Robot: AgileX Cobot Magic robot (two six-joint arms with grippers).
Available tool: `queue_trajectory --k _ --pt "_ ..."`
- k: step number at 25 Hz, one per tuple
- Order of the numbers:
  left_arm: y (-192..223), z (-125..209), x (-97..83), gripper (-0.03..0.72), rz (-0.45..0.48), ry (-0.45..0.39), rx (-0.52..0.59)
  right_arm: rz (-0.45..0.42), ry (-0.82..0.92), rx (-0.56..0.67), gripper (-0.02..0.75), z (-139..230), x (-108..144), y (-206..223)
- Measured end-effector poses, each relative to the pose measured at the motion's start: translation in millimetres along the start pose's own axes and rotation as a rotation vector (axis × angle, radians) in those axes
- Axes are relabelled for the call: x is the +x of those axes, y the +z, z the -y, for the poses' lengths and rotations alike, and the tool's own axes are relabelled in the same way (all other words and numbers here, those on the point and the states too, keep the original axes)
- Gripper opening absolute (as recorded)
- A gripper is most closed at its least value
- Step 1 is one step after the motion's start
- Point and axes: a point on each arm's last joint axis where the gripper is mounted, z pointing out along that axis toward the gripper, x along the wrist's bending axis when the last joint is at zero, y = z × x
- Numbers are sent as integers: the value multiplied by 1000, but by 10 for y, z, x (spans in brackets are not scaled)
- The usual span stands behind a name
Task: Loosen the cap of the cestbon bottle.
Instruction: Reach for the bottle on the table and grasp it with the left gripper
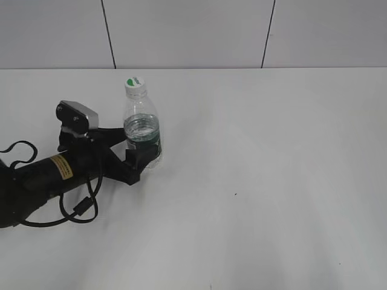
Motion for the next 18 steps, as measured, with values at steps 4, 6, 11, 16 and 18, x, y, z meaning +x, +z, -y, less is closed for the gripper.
queue_trajectory --k 4,6,11,16,18 --pt "103 5 26 569 31 11 -11 0 0 0 589 0 0 0" --pt "137 -24 34 569 43 23 -22 0 0 0 589 0 0 0" --pt "209 -88 70 569 45 38 -51 0 0 0 589 0 0 0" --pt "259 -33 92 569 50 9 -46 0 0 0 589 0 0 0" --pt "261 -30 93 569 51 8 -44 0 0 0 589 0 0 0"
